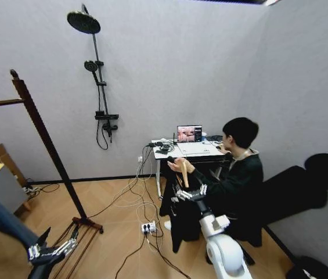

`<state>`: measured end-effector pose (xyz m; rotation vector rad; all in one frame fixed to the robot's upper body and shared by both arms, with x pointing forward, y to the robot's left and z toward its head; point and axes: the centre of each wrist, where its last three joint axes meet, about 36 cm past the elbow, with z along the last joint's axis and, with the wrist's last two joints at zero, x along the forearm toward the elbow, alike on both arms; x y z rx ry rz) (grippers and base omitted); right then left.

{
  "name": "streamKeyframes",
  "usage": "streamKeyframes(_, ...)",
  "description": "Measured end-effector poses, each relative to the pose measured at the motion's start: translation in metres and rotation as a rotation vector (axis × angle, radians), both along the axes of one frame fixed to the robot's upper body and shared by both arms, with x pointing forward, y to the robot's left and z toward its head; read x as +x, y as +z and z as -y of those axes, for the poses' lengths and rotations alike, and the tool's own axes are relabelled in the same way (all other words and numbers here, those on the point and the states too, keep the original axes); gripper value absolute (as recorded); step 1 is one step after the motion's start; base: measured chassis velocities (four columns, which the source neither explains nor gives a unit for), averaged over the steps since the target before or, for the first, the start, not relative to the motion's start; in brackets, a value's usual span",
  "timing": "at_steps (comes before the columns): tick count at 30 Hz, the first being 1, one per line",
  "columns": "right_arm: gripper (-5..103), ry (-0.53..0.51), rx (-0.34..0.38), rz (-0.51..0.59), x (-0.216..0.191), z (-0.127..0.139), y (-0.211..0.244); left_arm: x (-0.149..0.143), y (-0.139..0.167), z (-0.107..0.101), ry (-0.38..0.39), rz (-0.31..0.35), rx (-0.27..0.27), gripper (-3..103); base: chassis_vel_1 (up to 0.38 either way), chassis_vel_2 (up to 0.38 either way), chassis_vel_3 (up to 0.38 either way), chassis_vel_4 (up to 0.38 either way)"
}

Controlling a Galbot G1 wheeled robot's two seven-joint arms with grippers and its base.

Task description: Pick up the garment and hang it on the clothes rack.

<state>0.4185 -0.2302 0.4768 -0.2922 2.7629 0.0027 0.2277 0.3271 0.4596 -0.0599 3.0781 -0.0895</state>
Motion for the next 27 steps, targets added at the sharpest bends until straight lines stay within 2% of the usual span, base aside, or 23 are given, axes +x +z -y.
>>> streamKeyframes(14, 101, -0.02, -0.013, -0.006, 0.049, 0.012, -0.005, 0.0, 0.0, 0.0, 0.0, 0.0, 0.0, 100, 0.033, -0.031, -0.018, 0.03)
streamKeyframes(15, 97, -0.022, -0.011, -0.006, 0.054, 0.013, -0.005, 0.0, 0.0, 0.0, 0.0, 0.0, 0.0, 100, 0.0, 0.0, 0.0, 0.0)
streamKeyframes(16, 97, -0.022, -0.011, -0.006, 0.054, 0.013, -0.005, 0.0, 0.0, 0.0, 0.0, 0.0, 0.0, 100, 0.0, 0.0, 0.0, 0.0)
streamKeyframes(18, 87, -0.021, -0.008, -0.001, 0.062, 0.014, -0.003, 0.0, 0.0, 0.0, 0.0, 0.0, 0.0, 100, 0.0, 0.0, 0.0, 0.0)
streamKeyframes(21, 82, -0.018, -0.006, 0.0, 0.064, 0.014, -0.003, 0.0, 0.0, 0.0, 0.0, 0.0, 0.0, 100, 0.0, 0.0, 0.0, 0.0)
streamKeyframes(22, 76, -0.016, -0.005, 0.003, 0.066, 0.013, -0.003, 0.0, 0.0, 0.0, 0.0, 0.0, 0.0, 100, 0.0, 0.0, 0.0, 0.0)
streamKeyframes(23, 65, -0.011, -0.003, 0.006, 0.068, 0.012, -0.003, 0.0, 0.0, 0.0, 0.0, 0.0, 0.0, 100, 0.0, 0.0, 0.0, 0.0)
streamKeyframes(24, 65, -0.011, -0.003, 0.006, 0.068, 0.012, -0.003, 0.0, 0.0, 0.0, 0.0, 0.0, 0.0, 100, 0.0, 0.0, 0.0, 0.0)
streamKeyframes(26, 54, -0.006, 0.001, 0.007, 0.069, 0.009, -0.004, 0.0, 0.0, 0.0, 0.0, 0.0, 0.0, 100, 0.0, 0.0, 0.0, 0.0)
streamKeyframes(27, 54, -0.004, 0.002, 0.007, 0.069, 0.008, -0.004, 0.0, 0.0, 0.0, 0.0, 0.0, 0.0, 100, 0.0, 0.0, 0.0, 0.0)
